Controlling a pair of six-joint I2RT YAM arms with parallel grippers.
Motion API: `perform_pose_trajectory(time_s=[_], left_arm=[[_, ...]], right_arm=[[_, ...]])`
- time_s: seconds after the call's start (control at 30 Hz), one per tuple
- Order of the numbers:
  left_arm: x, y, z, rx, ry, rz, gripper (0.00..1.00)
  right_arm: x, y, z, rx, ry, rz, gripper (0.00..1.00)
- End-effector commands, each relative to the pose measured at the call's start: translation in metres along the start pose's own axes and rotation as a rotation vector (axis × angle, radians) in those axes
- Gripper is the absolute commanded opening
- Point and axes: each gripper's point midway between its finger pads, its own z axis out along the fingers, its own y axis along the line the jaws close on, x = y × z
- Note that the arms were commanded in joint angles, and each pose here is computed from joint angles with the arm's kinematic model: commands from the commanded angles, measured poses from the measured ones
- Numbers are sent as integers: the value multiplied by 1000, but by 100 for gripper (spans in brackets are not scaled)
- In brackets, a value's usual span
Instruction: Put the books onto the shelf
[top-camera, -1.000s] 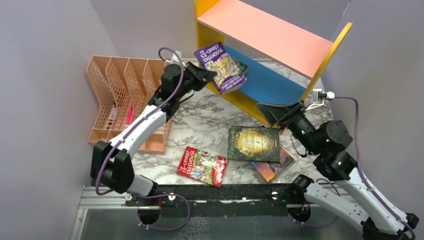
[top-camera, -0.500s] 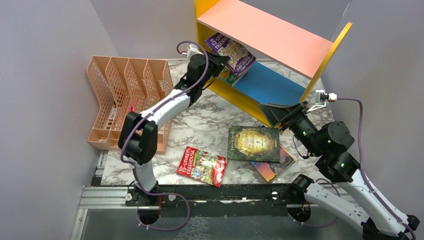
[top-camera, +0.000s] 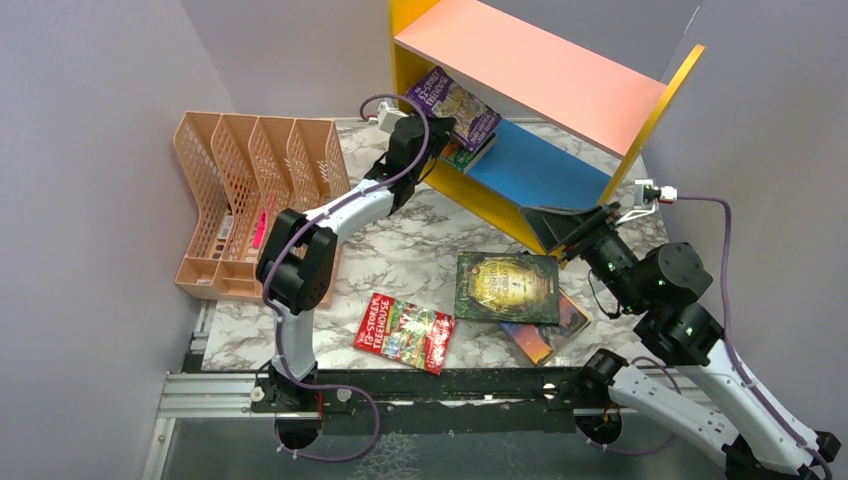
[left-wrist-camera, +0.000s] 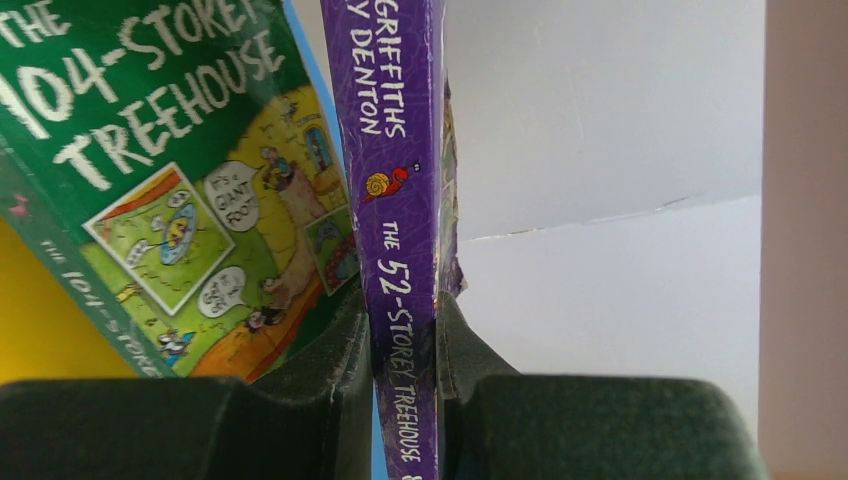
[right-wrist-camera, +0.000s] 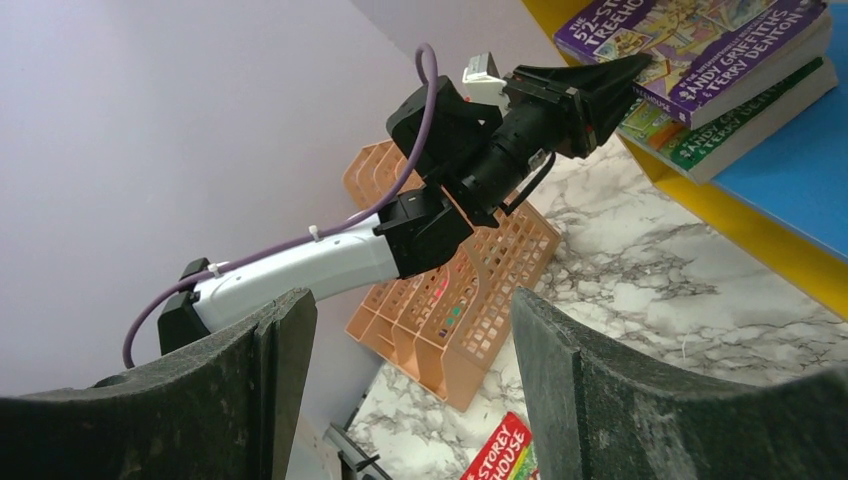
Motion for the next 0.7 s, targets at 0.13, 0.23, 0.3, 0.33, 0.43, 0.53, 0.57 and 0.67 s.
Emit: perform_pose_trajectory(time_s=[0.13,0.23,0.3,0.33,0.43,0.53,0.57,0.67], left_arm=[[-16,-1,-2,35,-79,-48,15],[-13,9,-2,19,-52,-60,17],[-11,14,-2,3,-37,-63,14],[-11,17,-3,-7,-29,-65,9],[-8,21,-4,-13,-2,-77,0],[-8,17,-4,2,23,-84,0],[-8,16,-4,8,32,-83,0],[-9,10,-7,27,60,-92,0]], right_arm=[[0,-6,1,35,0,-15,75],[1,-8,1,42,2,-15,75],[2,-9,2,47,4,-15,75],[2,-10,1,51,6,-13,75],[4,-11,2,54,12,-8,75],[7,-11,4,53,18,-5,75],[7,-11,4,52,20,-4,75],[8,-11,4,51,23,-2,75]])
